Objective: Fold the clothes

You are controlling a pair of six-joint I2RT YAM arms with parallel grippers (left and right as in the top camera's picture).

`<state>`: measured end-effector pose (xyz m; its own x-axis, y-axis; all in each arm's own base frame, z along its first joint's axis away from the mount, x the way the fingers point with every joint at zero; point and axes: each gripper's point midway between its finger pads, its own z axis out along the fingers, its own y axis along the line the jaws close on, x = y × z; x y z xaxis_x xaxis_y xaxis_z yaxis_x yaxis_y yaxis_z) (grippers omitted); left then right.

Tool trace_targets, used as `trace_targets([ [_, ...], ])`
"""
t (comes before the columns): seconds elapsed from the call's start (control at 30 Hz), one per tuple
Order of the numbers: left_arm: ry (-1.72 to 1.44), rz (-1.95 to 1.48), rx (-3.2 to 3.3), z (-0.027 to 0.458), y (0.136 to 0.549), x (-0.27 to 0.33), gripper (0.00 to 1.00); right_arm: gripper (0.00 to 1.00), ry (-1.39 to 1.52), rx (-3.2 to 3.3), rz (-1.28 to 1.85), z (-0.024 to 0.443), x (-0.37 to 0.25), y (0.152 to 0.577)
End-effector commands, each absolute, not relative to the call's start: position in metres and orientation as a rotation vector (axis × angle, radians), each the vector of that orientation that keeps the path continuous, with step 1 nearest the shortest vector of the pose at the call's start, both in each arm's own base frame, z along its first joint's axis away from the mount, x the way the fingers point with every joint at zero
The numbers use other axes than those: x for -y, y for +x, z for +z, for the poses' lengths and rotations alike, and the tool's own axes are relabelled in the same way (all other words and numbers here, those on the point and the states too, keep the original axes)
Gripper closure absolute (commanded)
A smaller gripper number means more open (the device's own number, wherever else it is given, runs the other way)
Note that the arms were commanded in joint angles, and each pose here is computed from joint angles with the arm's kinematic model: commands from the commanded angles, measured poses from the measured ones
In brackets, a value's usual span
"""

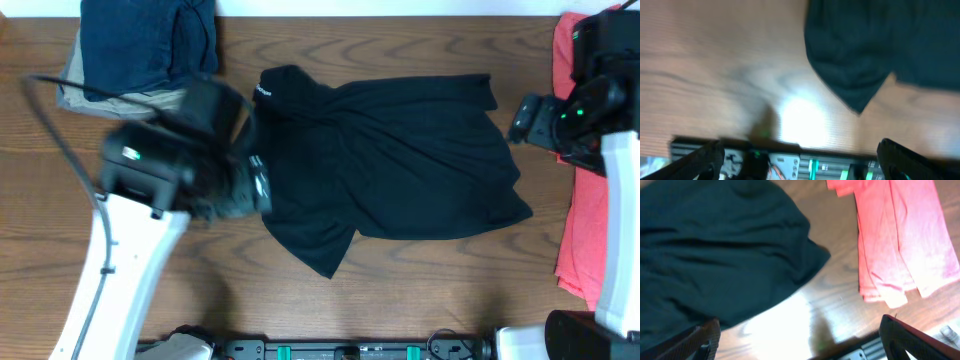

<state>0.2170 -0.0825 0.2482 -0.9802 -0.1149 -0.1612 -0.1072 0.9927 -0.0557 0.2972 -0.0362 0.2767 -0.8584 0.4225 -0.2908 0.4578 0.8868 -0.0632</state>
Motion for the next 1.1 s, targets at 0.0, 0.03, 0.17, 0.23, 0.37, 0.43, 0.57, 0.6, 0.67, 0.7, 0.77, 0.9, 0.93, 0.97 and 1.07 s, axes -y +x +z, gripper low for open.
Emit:
trace_targets([
  [0.0, -0.150, -0.123, -3.107, 0.201, 0.190, 0.102, 0.02, 0.01, 0.672, -2.869, -0.264, 0.241, 0.039, 0.299],
  [0.03, -0.144, -0.151, -3.132, 0.186, 0.184, 0.110, 0.02, 0.01, 0.672, -2.882, -0.263, 0.233, 0.038, 0.300],
  [0.17, -0.147, -0.239, -3.213, 0.129, 0.167, 0.137, 0.02, 0.01, 0.674, -2.917, -0.253, 0.210, 0.036, 0.300],
  [0.23, -0.188, -0.220, -3.230, 0.099, 0.161, 0.144, 0.02, 0.01, 0.675, -2.927, -0.257, 0.202, 0.036, 0.300],
  [0.37, -0.308, -0.170, -3.260, 0.058, 0.154, 0.150, 0.01, 0.01, 0.676, -2.949, -0.267, 0.194, 0.036, 0.296],
  [0.43, -0.325, -0.157, -3.267, 0.044, 0.156, 0.154, 0.00, 0.01, 0.675, -2.948, -0.267, 0.194, 0.036, 0.296],
  [0.57, -0.300, -0.175, -3.257, 0.023, 0.168, 0.169, 0.02, 0.01, 0.675, -2.937, -0.262, 0.195, 0.036, 0.299],
  [0.6, -0.315, -0.170, -3.259, 0.017, 0.171, 0.171, 0.02, 0.01, 0.675, -2.938, -0.262, 0.195, 0.036, 0.299],
  [0.67, -0.336, -0.151, -3.271, 0.006, 0.172, 0.173, 0.02, 0.01, 0.664, -2.945, -0.264, 0.194, 0.036, 0.298],
  [0.7, -0.355, -0.133, -3.280, 0.002, 0.171, 0.172, 0.02, 0.01, 0.652, -2.949, -0.266, 0.194, 0.036, 0.298],
  [0.77, -0.375, -0.107, -3.294, -0.005, 0.170, 0.172, 0.02, 0.01, 0.628, -2.956, -0.268, 0.194, 0.036, 0.298],
  [0.9, -0.380, -0.077, -3.313, -0.013, 0.169, 0.170, 0.09, 0.01, 0.627, -2.952, -0.266, 0.195, 0.036, 0.299],
  [0.93, -0.380, -0.070, -3.317, -0.014, 0.168, 0.170, 0.13, 0.01, 0.627, -2.952, -0.265, 0.195, 0.036, 0.299],
  [0.97, -0.381, -0.067, -3.319, -0.014, 0.168, 0.169, 0.16, 0.01, 0.628, -2.952, -0.266, 0.195, 0.036, 0.298],
  [1.07, -0.381, -0.064, -3.321, -0.015, 0.167, 0.169, 0.24, 0.01, 0.628, -2.953, -0.265, 0.195, 0.036, 0.298],
])
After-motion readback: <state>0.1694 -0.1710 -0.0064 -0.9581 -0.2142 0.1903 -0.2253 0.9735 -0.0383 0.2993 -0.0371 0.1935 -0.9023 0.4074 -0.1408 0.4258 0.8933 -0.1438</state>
